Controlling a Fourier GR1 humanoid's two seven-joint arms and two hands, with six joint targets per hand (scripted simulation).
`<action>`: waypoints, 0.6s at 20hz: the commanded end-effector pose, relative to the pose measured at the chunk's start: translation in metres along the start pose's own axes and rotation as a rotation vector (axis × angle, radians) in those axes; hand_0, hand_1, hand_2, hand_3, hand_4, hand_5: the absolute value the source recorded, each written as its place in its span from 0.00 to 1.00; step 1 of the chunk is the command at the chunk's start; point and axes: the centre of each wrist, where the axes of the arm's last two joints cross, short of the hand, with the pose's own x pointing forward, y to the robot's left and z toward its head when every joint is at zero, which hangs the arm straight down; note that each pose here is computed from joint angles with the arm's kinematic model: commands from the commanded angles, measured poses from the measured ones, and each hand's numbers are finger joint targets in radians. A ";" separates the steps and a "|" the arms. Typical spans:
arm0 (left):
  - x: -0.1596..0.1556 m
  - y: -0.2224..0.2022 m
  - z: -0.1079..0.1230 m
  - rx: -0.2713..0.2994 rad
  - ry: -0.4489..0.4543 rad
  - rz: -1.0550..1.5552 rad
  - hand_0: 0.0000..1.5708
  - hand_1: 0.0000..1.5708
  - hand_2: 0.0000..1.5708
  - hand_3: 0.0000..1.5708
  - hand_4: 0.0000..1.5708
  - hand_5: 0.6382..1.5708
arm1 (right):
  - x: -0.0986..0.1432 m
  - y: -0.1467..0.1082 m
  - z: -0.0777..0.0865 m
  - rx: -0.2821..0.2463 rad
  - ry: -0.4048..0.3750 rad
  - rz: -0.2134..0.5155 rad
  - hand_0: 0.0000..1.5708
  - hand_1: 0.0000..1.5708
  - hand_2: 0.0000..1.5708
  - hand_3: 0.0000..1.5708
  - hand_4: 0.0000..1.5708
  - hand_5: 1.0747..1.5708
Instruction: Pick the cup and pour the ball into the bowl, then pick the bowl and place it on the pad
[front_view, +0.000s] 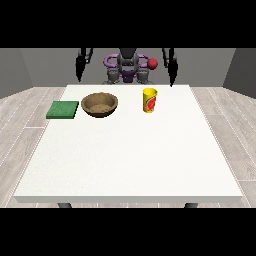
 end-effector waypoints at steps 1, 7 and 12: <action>0.016 0.004 0.000 -0.001 -0.030 -0.011 0.00 0.00 0.00 0.00 0.42 0.99 | 0.015 -0.010 0.000 -0.007 -0.027 0.030 0.00 0.00 0.00 0.00 0.56 0.92; 0.031 -0.026 0.008 -0.010 0.046 0.195 0.00 0.00 0.00 0.00 0.42 0.99 | 0.028 -0.001 0.009 0.018 0.094 -0.148 0.00 0.00 0.00 0.00 0.56 0.92; 0.063 -0.044 0.019 0.015 0.140 0.216 0.00 0.00 0.00 0.00 0.41 0.99 | 0.065 -0.008 0.013 -0.010 0.213 -0.156 0.00 0.00 0.00 0.00 0.55 0.92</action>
